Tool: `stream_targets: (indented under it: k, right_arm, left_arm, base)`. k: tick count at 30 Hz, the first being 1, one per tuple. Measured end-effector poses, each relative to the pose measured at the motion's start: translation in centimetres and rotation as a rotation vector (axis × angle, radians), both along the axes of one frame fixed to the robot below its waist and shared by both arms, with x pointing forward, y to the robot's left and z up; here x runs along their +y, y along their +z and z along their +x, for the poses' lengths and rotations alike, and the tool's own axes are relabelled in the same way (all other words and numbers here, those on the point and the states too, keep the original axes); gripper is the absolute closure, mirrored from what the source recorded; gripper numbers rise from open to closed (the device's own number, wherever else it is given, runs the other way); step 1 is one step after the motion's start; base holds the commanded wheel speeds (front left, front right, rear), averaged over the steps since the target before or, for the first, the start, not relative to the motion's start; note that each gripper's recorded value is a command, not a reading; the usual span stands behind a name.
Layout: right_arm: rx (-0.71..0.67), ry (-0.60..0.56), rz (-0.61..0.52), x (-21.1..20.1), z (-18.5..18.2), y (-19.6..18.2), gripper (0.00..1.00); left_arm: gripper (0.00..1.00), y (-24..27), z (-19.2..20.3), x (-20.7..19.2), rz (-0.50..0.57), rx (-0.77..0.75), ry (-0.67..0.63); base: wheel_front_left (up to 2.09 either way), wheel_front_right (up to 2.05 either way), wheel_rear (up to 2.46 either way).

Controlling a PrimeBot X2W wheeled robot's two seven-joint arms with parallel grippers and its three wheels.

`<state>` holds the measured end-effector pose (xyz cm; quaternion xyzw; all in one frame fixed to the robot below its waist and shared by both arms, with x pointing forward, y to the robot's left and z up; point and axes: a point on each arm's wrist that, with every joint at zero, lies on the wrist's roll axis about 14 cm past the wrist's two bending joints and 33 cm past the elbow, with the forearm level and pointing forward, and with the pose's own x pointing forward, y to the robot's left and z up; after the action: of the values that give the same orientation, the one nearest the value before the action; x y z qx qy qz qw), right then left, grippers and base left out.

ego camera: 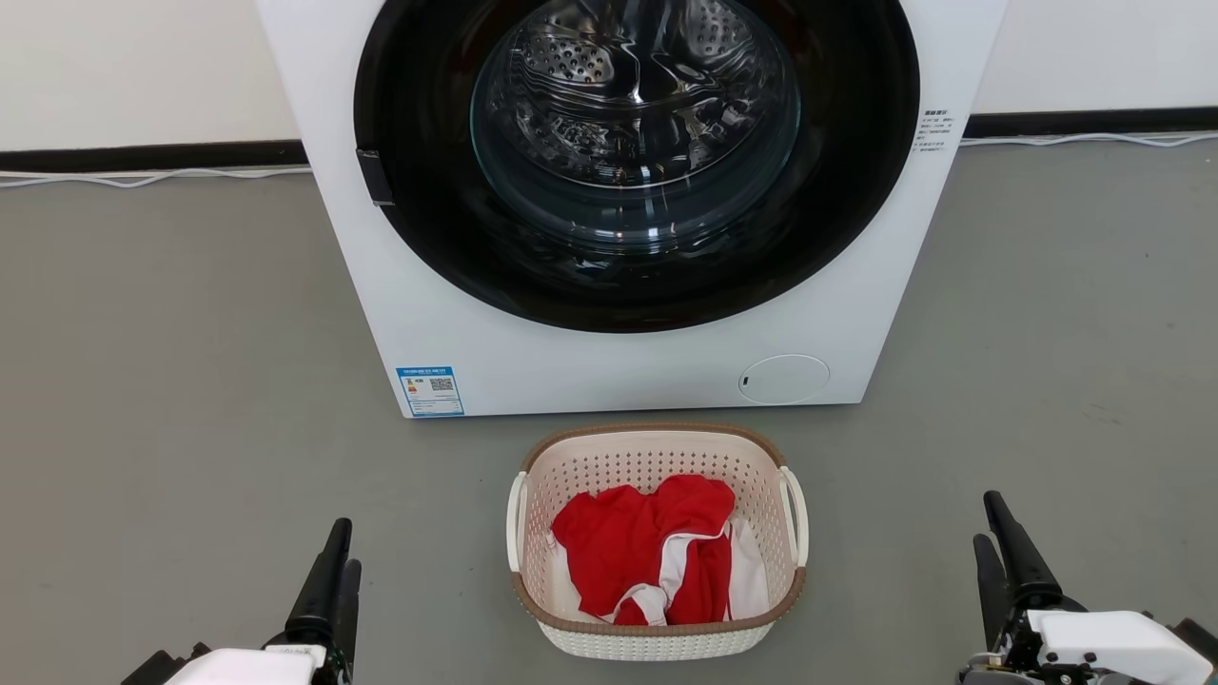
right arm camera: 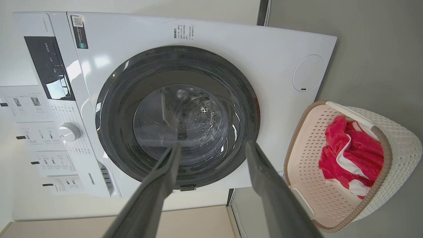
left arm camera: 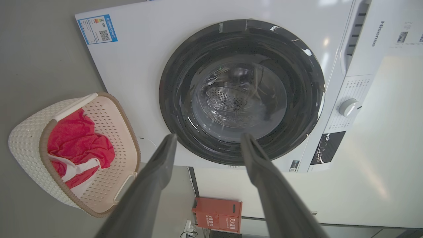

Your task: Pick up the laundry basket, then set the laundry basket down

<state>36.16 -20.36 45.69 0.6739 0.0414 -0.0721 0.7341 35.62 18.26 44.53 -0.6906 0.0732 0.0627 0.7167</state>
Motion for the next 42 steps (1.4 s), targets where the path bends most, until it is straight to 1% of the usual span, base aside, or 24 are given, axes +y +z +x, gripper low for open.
stream_targets:
  k: [1, 3, 4, 5, 16, 23, 42]
  right_arm:
    - [0.0, 0.0, 0.0, 0.0, 0.0, 0.0, 0.0]
    - [0.001, 0.008, -0.035, 0.0, 0.0, 0.1, 0.0]
    - [-0.002, 0.01, -0.072, 0.0, 0.1, 0.2, 0.0]
    - [-0.002, 0.01, -0.072, 0.0, 0.1, 0.2, 0.0]
    - [-0.013, 0.054, -0.289, 0.4, 0.3, 1.0, 0.0]
    - [-0.023, 0.06, -0.417, 0.2, 0.4, 1.5, 0.0]
    - [-0.044, 0.095, -0.699, 0.7, 0.4, 2.3, 0.0]
  left_arm:
    - [0.0, 0.0, 0.0, 0.0, 0.0, 0.0, 0.0]
    - [0.0, 0.0, 0.0, 0.0, 0.018, 0.003, -0.004]
    - [0.0, -0.2, 0.0, -0.1, 0.038, 0.011, -0.007]
    - [0.0, -0.2, 0.0, -0.1, 0.038, 0.011, -0.007]
    - [0.0, -0.4, 0.0, -0.5, 0.201, 0.033, -0.04]
    - [0.0, -0.3, 0.1, -0.7, 0.305, 0.034, -0.064]
    - [0.0, 0.1, 0.3, -0.7, 0.529, 0.024, -0.081]
  base:
    - [0.0, 0.0, 0.0]
    - [0.0, 0.0, 0.0]
    - [0.0, 0.0, 0.0]
    - [0.0, 0.0, 0.0]
    - [0.0, 0.0, 0.0]
    - [0.0, 0.0, 0.0]
    - [0.0, 0.0, 0.0]
